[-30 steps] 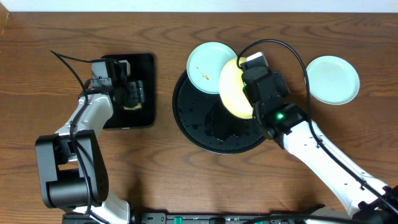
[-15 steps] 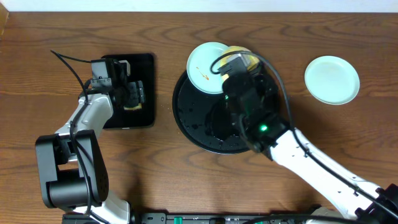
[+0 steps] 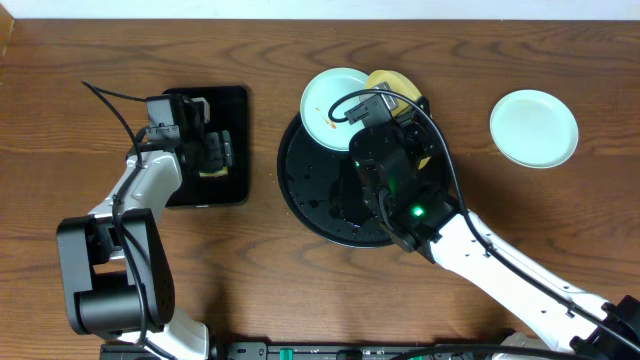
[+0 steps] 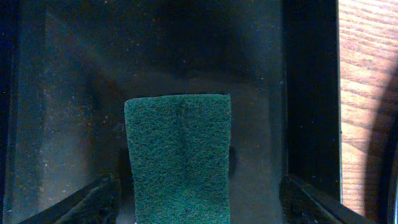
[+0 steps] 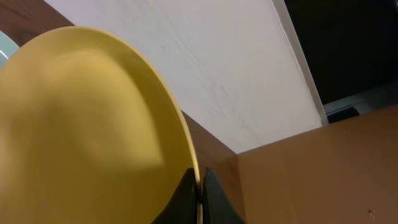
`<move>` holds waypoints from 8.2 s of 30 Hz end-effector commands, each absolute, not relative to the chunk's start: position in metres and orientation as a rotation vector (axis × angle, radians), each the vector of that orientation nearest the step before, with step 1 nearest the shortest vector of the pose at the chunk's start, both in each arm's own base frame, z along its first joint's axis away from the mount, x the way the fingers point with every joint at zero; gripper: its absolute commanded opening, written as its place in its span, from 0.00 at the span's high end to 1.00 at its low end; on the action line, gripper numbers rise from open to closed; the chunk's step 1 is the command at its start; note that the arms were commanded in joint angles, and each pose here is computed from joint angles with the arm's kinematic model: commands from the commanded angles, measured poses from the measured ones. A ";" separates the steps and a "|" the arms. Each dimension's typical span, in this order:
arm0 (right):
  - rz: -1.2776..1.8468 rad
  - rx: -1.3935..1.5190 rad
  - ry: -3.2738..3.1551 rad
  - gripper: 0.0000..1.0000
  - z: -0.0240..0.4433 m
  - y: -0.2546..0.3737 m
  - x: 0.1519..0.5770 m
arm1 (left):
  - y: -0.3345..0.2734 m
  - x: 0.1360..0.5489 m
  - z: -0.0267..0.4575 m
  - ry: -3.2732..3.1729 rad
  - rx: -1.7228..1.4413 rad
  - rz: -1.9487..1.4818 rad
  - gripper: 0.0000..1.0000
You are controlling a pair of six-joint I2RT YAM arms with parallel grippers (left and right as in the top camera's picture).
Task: Clean dirty plates on tray and stack at the side
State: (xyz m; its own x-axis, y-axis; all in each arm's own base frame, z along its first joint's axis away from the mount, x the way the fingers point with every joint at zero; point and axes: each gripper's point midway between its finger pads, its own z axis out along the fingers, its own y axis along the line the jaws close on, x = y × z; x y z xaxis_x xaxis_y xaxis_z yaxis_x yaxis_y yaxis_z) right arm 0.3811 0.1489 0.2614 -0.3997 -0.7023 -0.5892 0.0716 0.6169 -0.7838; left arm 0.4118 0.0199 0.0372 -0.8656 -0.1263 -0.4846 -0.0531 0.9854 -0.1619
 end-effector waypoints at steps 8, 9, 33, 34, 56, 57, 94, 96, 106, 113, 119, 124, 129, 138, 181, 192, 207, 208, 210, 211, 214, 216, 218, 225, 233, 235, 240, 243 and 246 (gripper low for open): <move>-0.674 -0.330 1.899 0.99 0.244 0.130 0.399 | 0.022 0.413 0.039 2.611 -0.132 -0.186 0.11; -0.614 -0.302 1.940 0.99 0.237 0.123 0.402 | 0.022 0.413 0.039 2.611 -0.132 -0.185 0.10; 0.015 0.489 2.215 0.99 0.139 -0.142 0.431 | 0.022 0.413 0.039 2.611 -0.132 -0.186 0.09; 0.008 0.509 2.217 0.98 0.131 -0.150 0.432 | 0.022 0.413 0.039 2.611 -0.132 -0.186 0.09; 0.325 0.478 2.184 0.37 0.101 -0.152 0.447 | 0.022 0.413 0.039 2.611 -0.132 -0.185 0.09; 0.351 0.436 2.205 0.37 0.100 -0.141 0.447 | 0.022 0.413 0.039 2.611 -0.132 -0.185 0.09; 0.238 -0.632 2.427 0.50 0.043 0.184 0.488 | 0.022 0.413 0.039 2.611 -0.132 -0.185 0.09; 0.239 -0.622 2.434 0.51 0.030 0.184 0.491 | 0.022 0.413 0.039 2.611 -0.132 -0.185 0.09; 0.251 -0.574 2.466 0.91 0.010 0.184 0.493 | 0.022 0.413 0.039 2.611 -0.132 -0.185 0.09; 0.217 -0.448 2.544 0.99 0.036 0.169 0.478 | 0.022 0.413 0.039 2.611 -0.132 -0.185 0.09; 0.107 -0.148 2.644 0.99 0.059 0.135 0.458 | 0.022 0.413 0.039 2.611 -0.132 -0.186 0.09; 0.192 -0.175 2.694 0.99 0.057 0.144 0.445 | 0.022 0.413 0.039 2.611 -0.132 -0.185 0.09; 0.183 -0.211 2.635 0.73 0.062 0.146 0.458 | 0.022 0.413 0.039 2.611 -0.132 -0.185 0.09; 0.251 -0.507 2.441 0.35 0.076 0.172 0.483 | 0.022 0.413 0.039 2.611 -0.132 -0.185 0.09; 0.065 0.233 2.696 0.99 0.093 0.098 0.407 | 0.022 0.413 0.039 2.611 -0.133 -0.186 0.09; 0.149 0.497 2.689 0.99 0.029 0.096 0.380 | 0.022 0.413 0.039 2.611 -0.132 -0.185 0.09; 0.224 -0.232 2.720 0.37 0.053 0.114 0.389 | 0.022 0.413 0.039 2.611 -0.132 -0.185 0.09; 0.252 -0.300 2.698 0.37 0.057 0.116 0.392 | 0.022 0.413 0.039 2.611 -0.132 -0.185 0.09; 0.321 -0.446 2.637 0.37 0.065 0.121 0.398 | 0.022 0.413 0.039 2.611 -0.132 -0.185 0.08; 0.336 -0.487 2.612 0.38 0.068 0.120 0.401 | 0.022 0.413 0.039 2.611 -0.132 -0.185 0.09; 0.312 -0.490 2.582 0.43 0.070 0.107 0.410 | 0.022 0.413 0.039 2.611 -0.132 -0.185 0.09; 0.306 -0.459 2.578 0.44 0.069 0.098 0.415 | 0.022 0.413 0.039 2.611 -0.132 -0.185 0.09; 0.311 -0.437 2.567 0.48 0.068 0.091 0.421 | 0.022 0.413 0.039 2.611 -0.132 -0.185 0.08; 0.450 -0.497 2.542 0.67 0.053 0.102 0.425 | 0.022 0.413 0.039 2.611 -0.132 -0.185 0.09; 0.470 -0.490 2.617 0.74 0.011 0.102 0.423 | 0.022 0.413 0.039 2.611 -0.132 -0.185 0.09; 0.470 -0.489 2.613 0.93 0.012 0.102 0.424 | 0.022 0.413 0.039 2.611 -0.132 -0.185 0.09; 0.517 -0.327 2.528 0.99 0.072 0.107 0.434 | 0.022 0.413 0.039 2.611 -0.133 -0.186 0.09; 0.534 -0.255 2.521 0.99 0.091 0.109 0.430 | 0.022 0.413 0.039 2.611 -0.132 -0.185 0.09; 0.495 -0.126 2.581 0.99 0.089 0.101 0.423 | 0.022 0.413 0.039 2.611 -0.132 -0.185 0.09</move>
State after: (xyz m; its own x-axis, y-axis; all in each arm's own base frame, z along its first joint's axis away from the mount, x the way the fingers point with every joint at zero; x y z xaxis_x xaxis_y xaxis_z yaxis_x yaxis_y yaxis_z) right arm 0.4194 0.1021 0.0701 -0.8588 -0.1059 -0.5012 -0.2831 0.9135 0.2921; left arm 0.4119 0.0199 0.0373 -0.8652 -0.1296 -0.4844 -0.0560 0.9849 -0.1636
